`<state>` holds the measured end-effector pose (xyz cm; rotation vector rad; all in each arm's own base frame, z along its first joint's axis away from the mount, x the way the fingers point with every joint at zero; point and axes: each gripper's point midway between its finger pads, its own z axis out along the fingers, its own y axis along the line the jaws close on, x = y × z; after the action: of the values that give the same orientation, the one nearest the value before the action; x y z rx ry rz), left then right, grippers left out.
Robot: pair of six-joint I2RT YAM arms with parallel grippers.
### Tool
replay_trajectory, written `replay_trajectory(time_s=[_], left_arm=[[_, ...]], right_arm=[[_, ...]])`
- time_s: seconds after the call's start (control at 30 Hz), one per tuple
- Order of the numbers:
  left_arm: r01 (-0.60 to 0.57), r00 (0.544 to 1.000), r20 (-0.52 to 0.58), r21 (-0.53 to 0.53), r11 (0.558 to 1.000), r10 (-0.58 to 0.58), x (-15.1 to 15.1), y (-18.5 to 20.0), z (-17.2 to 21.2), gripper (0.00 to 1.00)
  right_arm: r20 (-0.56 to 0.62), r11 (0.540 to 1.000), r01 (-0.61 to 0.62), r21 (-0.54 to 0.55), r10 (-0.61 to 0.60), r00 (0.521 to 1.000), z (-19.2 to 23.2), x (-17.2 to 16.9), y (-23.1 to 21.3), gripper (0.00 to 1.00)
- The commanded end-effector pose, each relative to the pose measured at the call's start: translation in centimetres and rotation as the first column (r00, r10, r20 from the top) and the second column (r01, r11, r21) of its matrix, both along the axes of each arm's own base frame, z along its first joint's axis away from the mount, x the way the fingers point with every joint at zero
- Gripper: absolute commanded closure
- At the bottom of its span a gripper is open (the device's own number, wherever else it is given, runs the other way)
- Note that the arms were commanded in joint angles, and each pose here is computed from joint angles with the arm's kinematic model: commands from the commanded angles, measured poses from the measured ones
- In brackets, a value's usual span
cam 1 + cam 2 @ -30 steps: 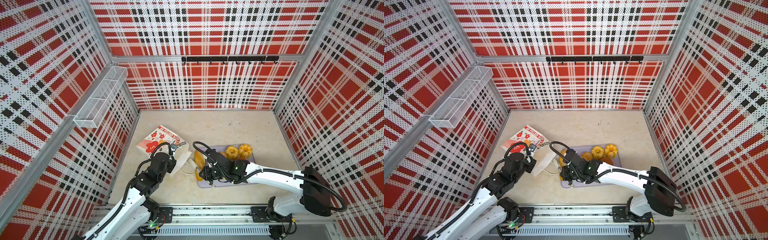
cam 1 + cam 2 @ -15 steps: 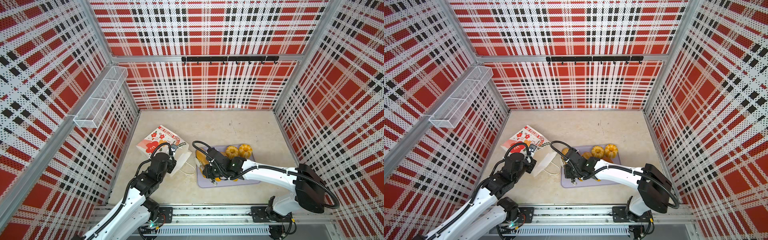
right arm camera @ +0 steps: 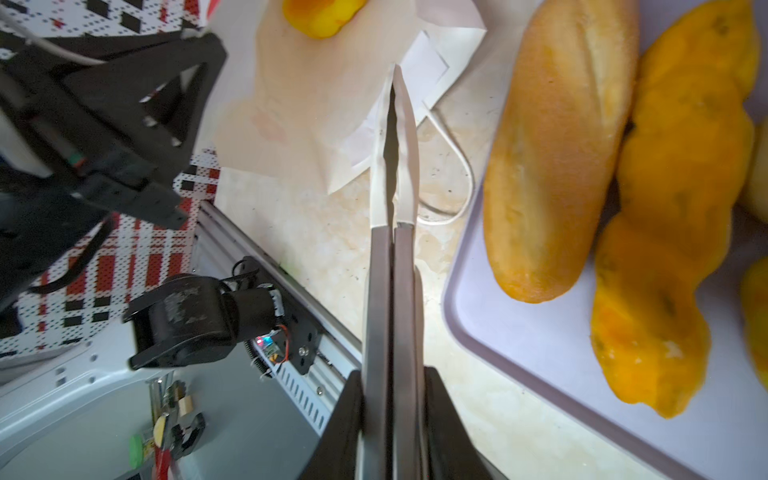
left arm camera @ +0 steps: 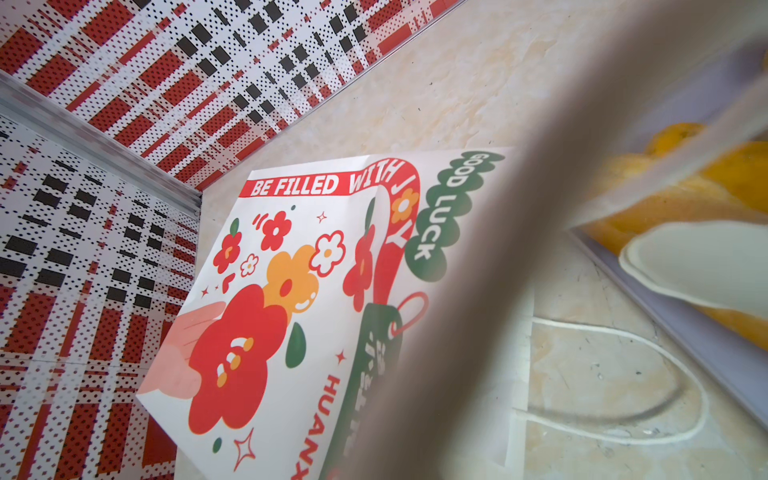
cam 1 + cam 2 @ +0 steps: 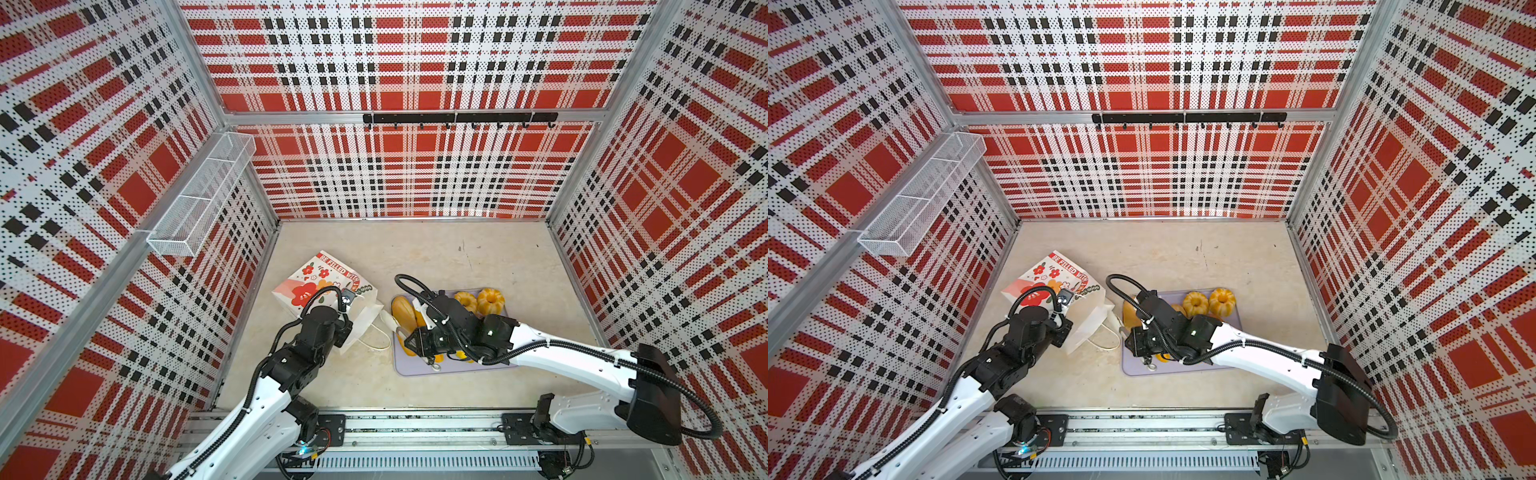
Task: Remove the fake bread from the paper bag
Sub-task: 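Move the tongs with the right gripper into the bag opening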
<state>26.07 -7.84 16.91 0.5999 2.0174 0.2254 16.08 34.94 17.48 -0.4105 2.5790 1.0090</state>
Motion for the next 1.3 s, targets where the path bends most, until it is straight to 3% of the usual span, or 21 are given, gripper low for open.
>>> replay_trajectory(time_s=[0.0,0.13,0.27,0.53,0.87,1.0,1.27], left_arm=[[0.011,1.0,0.026,-0.017,1.0,-0.011,-0.1,-0.2,0.2,1.0],[0.067,0.997,0.038,-0.035,0.997,-0.065,-0.2,-1.1,0.6,1.0],[0.065,0.998,0.028,-0.026,0.998,-0.065,-0.1,-1.2,0.2,1.0],[0.055,0.998,-0.011,-0.011,0.998,-0.056,0.2,-1.2,-0.9,1.0],[0.066,0.998,-0.006,-0.014,0.998,-0.066,0.1,-1.4,-0.9,1.0],[0.068,0.998,-0.004,-0.016,0.998,-0.068,0.1,-1.4,-0.8,1.0],[0.074,0.997,-0.007,-0.009,0.997,-0.074,0.0,-1.5,-0.9,1.0]], right_arm=[[0.029,0.989,-0.072,0.129,0.069,0.997,3.2,-0.8,2.3,0.94],[0.01,0.968,-0.09,0.233,0.09,0.996,3.3,-0.6,4.8,0.93],[0.0,0.947,-0.089,0.31,0.094,0.996,2.9,0.5,8.0,0.86],[-0.118,0.89,0.095,0.446,-0.047,0.992,0.8,4.0,12.3,0.78],[-0.254,0.802,0.25,0.543,-0.127,0.959,-1.3,7.7,14.4,0.63],[-0.306,0.797,0.289,0.531,-0.138,0.942,-2.4,8.5,14.9,0.55],[-0.337,0.779,0.315,0.542,-0.141,0.931,-3.0,9.4,16.0,0.52]])
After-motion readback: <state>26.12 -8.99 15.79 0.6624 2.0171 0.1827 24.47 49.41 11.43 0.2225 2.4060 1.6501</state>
